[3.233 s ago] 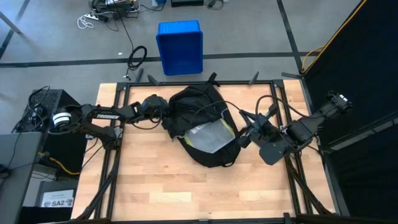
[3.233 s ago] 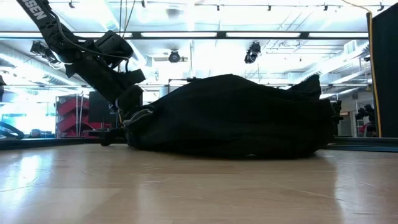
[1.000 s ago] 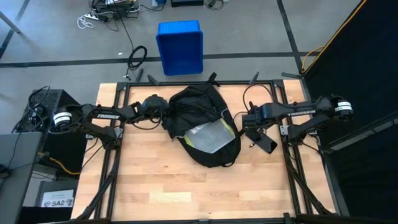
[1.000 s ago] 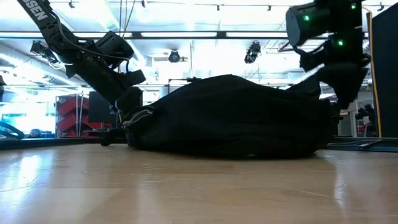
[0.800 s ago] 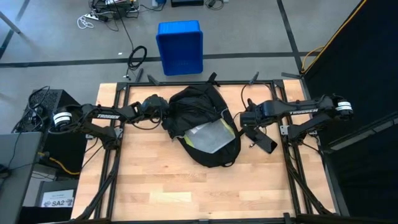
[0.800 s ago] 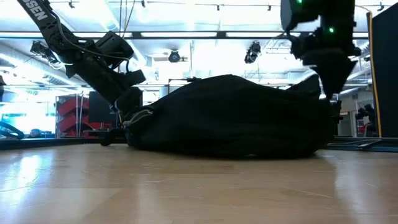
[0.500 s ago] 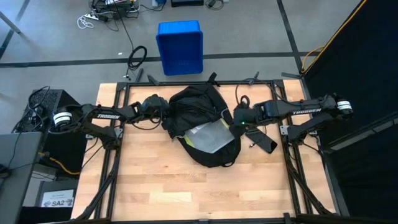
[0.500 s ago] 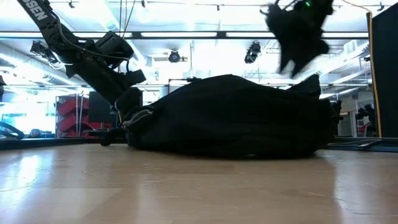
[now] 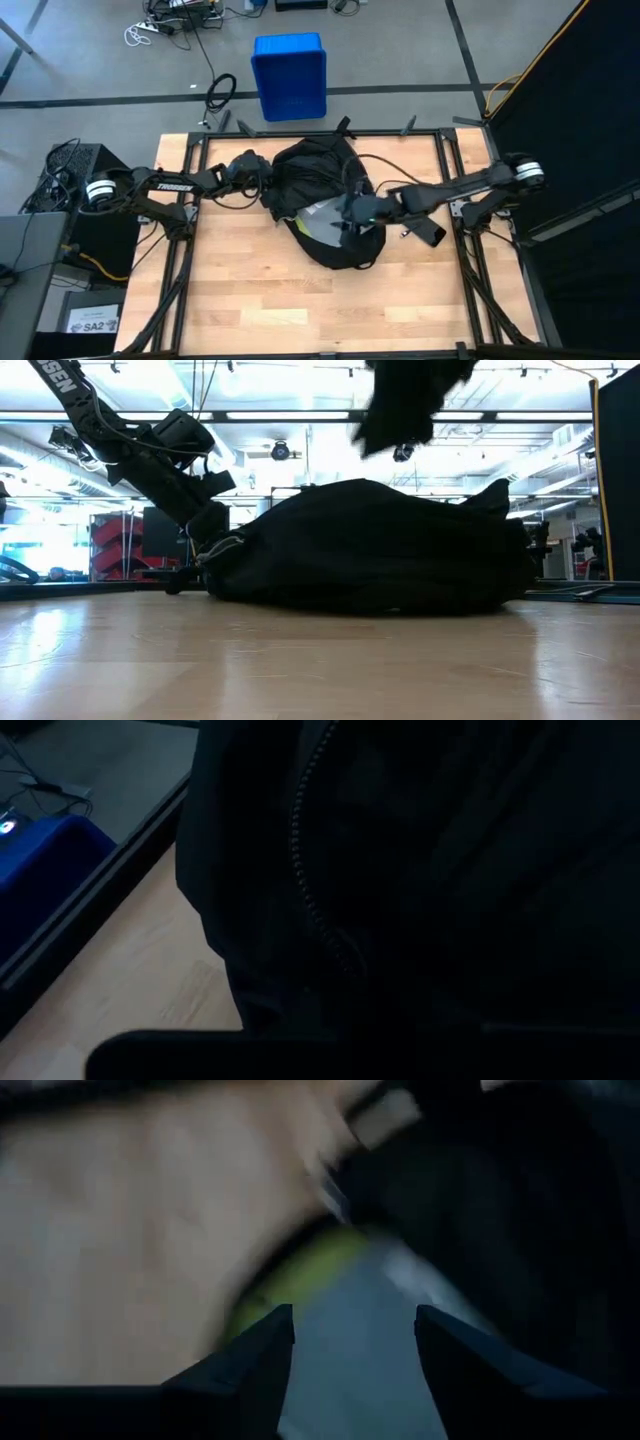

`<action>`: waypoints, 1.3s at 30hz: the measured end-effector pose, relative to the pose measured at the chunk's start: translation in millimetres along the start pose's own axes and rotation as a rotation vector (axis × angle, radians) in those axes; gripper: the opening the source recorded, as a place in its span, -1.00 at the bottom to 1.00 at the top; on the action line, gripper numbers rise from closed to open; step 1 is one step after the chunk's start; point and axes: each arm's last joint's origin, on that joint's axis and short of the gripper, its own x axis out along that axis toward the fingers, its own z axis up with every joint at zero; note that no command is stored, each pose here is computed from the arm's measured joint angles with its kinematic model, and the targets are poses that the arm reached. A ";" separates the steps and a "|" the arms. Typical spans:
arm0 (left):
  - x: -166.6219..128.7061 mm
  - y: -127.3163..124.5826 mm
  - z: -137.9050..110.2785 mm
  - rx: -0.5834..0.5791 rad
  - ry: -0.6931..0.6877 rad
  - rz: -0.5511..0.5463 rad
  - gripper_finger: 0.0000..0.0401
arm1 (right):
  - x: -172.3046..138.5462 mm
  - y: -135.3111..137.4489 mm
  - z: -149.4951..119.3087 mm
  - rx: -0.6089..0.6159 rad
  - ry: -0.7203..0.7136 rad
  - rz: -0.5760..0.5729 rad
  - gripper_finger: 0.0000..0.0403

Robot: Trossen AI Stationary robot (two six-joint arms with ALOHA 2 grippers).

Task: Unpack backpack
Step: Remove the yellow zip bag from the backpack

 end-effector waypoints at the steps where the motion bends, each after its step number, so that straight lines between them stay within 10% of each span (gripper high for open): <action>1: 0.0 0.0 0.1 0.000 -0.001 0.000 -1.00 | 8.0 -4.7 -4.4 0.010 0.053 -0.032 -0.11; 13: -0.1 0.0 1.5 0.030 -0.011 -0.001 -1.00 | 44.6 -71.7 -53.4 0.180 0.634 -0.387 -0.25; 23: -0.2 0.5 -0.7 0.035 0.013 0.013 -1.00 | 54.4 -58.7 -49.2 0.131 0.627 -0.038 -0.06; 33: -0.2 0.2 -0.4 0.033 0.008 0.002 -1.00 | 73.9 -64.9 -86.5 0.113 0.520 -0.043 0.38; 39: -0.2 0.7 0.0 0.031 0.006 0.013 -1.00 | 80.8 -68.9 -101.0 0.140 0.433 -0.066 0.31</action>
